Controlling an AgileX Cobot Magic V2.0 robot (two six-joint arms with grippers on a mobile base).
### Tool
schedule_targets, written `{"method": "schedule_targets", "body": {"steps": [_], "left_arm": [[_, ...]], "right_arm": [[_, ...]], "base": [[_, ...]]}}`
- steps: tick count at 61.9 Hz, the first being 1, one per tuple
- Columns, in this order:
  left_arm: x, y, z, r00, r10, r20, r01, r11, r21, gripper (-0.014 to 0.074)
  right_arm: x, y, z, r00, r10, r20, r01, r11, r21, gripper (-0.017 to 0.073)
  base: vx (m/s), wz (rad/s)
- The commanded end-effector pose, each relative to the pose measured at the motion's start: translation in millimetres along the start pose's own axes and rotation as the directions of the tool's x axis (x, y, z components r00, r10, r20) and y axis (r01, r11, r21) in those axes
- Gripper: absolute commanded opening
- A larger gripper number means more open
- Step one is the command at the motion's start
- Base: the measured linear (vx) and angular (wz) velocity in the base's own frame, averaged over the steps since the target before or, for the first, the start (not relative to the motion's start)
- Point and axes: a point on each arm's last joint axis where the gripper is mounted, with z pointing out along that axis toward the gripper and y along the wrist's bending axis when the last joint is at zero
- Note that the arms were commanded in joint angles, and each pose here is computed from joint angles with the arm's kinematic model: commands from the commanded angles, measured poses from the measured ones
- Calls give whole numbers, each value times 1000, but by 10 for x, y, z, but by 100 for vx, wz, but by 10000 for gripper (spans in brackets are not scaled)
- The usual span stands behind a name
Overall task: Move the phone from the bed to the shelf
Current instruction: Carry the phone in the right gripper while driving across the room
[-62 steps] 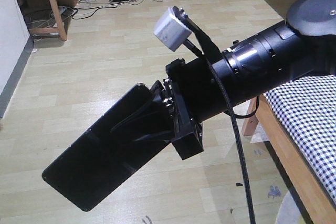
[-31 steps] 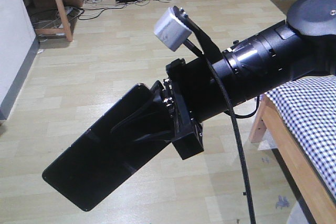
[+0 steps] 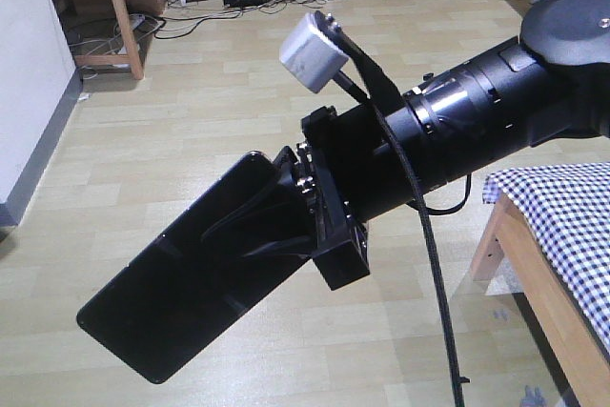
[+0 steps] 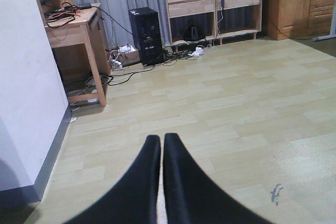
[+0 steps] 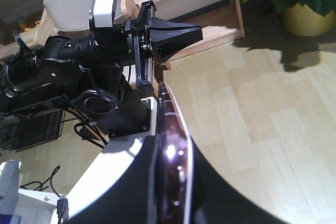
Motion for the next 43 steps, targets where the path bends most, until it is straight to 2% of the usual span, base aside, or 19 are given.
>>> {"method": "schedule_targets", "body": {"steps": [1,43], "left_arm": [[-145,17,-23,995,-14,101,15,1000,-9,1],[-145,17,-23,995,-14,101,15,1000,-9,1]], "right_arm": [[-138,214,-121,997,-28,69,33,997,-72,-3],[-138,214,-121,997,-28,69,33,997,-72,-3]], "base": [[14,0],[13,1]]}}
